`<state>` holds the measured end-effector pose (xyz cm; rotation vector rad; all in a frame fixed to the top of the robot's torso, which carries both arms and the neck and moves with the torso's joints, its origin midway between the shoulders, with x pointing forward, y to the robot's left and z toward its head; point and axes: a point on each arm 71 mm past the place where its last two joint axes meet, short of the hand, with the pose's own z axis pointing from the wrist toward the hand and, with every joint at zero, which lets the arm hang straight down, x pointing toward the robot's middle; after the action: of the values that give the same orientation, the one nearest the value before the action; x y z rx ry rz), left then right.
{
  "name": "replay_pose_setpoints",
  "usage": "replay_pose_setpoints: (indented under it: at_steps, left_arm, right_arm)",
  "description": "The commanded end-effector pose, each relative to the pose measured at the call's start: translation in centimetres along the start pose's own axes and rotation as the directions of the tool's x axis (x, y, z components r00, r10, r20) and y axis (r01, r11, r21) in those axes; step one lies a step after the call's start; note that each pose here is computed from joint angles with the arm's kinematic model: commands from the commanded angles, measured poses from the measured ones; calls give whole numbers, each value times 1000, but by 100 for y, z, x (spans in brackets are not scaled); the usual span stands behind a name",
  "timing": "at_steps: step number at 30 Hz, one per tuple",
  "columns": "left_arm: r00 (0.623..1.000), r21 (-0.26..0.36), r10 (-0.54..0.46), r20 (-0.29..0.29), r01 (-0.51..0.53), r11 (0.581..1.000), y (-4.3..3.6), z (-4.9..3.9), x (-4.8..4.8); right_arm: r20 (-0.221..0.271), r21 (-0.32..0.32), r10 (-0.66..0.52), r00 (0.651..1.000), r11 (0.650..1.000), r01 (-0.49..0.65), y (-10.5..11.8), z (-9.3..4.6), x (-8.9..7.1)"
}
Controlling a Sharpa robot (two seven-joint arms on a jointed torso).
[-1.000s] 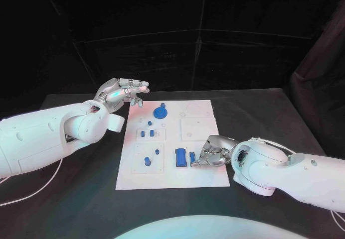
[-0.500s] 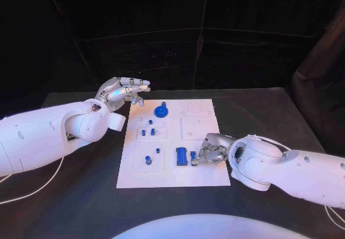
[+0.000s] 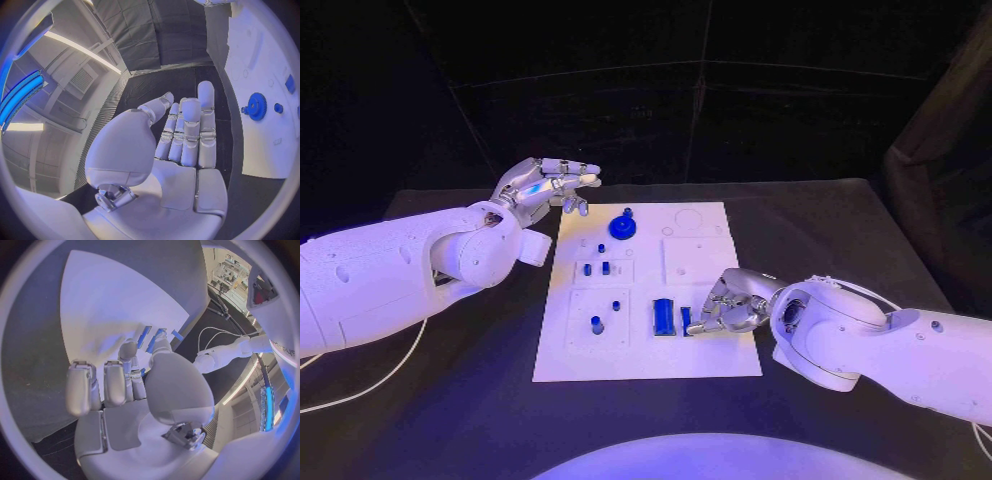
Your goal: Assemble the parts on the task board
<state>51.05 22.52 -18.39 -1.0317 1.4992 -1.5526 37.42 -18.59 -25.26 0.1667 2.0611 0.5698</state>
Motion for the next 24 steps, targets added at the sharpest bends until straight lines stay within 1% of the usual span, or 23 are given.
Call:
replay_pose_setpoints:
  at_steps: [1, 2, 4, 7, 8, 9, 10, 11, 12, 14, 17, 21, 24]
  left_arm:
    - [1000, 9, -7, -11, 7, 1000, -15, 6, 14]
    - [1000, 14, -8, -14, 8, 1000, -15, 10, 18]
    - [1000, 24, -12, -22, 12, 1000, -15, 16, 29]
    - [1000, 33, -14, -26, 15, 999, -9, 22, 35]
    - [1000, 35, -15, -26, 16, 999, -7, 24, 34]
    - [1000, 37, -20, -22, 21, 999, -1, 28, 29]
    - [1000, 38, -24, -19, 24, 999, 2, 30, 27]
    - [999, 40, -31, -14, 31, 999, 6, 34, 23]
    - [999, 42, -37, -10, 37, 998, 11, 39, 20]
    - [999, 49, -46, 1, 46, 998, 23, 50, 4]
    - [998, 57, -58, 32, 56, 997, 50, 51, -53]
    - [994, 65, -65, 86, 59, 996, 89, 57, -138]
    - [990, 71, -62, 128, 53, 996, 113, 60, -199]
  right_arm:
    - [45, -113, 148, 988, 983, -142, 42, -39, -84]
    - [47, -151, 203, 978, 969, -194, 33, -39, -142]
    - [48, -203, 283, 958, 942, -268, 13, -9, -254]
    - [55, -280, 417, 907, 879, -387, -35, 65, -446]
    - [56, -293, 445, 894, 863, -412, -49, 85, -488]
    - [58, -320, 513, 856, 822, -471, -90, 139, -580]
    - [58, -330, 542, 839, 803, -496, -110, 165, -616]
    - [56, -343, 589, 806, 770, -538, -146, 209, -671]
    - [51, -349, 624, 780, 743, -571, -177, 248, -708]
    - [29, -355, 697, 717, 677, -644, -249, 362, -785]
    - [22, -377, 764, 644, 603, -703, -317, 550, -887]
    - [30, -417, 805, 593, 549, -724, -347, 715, -1006]
    - [33, -442, 818, 574, 527, -725, -339, 804, -1058]
